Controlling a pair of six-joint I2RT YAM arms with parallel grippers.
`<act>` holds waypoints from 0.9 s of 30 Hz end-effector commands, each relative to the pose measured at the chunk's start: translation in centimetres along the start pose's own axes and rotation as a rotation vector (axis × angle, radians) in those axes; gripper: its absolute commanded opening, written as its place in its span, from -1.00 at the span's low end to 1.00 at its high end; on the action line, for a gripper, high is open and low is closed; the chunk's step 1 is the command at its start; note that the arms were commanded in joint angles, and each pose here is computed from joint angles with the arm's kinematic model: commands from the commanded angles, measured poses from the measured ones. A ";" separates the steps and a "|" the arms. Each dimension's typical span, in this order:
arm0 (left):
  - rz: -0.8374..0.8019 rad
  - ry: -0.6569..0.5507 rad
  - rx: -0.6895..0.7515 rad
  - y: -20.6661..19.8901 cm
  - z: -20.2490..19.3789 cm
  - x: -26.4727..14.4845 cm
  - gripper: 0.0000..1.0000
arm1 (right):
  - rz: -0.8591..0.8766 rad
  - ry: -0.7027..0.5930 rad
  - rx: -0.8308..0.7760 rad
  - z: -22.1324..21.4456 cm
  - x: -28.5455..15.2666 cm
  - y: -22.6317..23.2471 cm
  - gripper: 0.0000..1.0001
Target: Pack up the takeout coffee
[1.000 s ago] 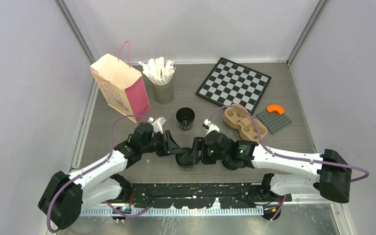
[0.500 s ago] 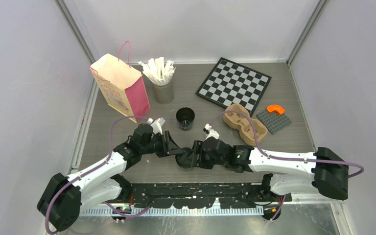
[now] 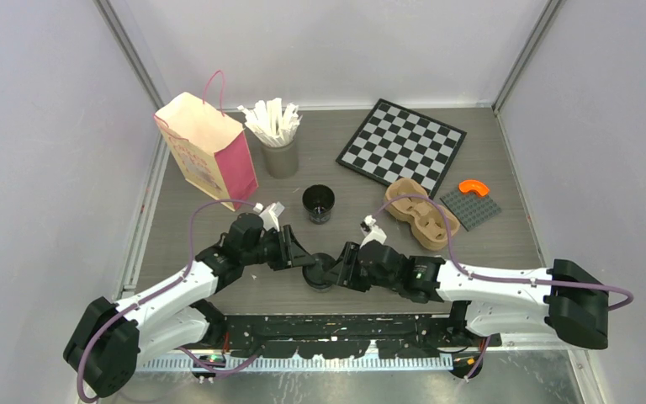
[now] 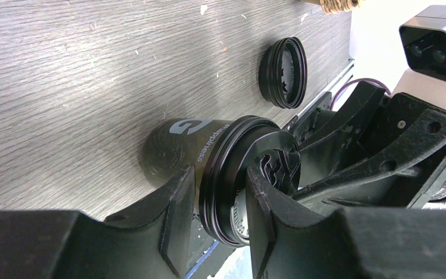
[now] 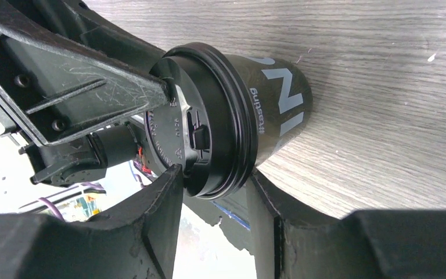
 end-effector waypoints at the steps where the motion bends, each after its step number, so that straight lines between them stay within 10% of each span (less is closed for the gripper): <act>1: 0.114 0.061 -0.010 2.3 -1.8 0.2 -0.27 | -0.064 -0.058 0.013 0.1 0.7 -2.4 -0.11; 27: 0.189 0.094 -0.036 4.0 -3.0 0.5 -0.32 | -0.219 -0.065 0.026 -0.9 1.3 -8.3 -0.58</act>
Point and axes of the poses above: each gripper's point midway between its finger pads, its own x axis out along the fingers, its own y axis along the line the jaws close on, z = x × y, the point moved 8 cm from there along -x, back along the fingers, and after that the axes turned 7 degrees about x, right-handed, at the moved point
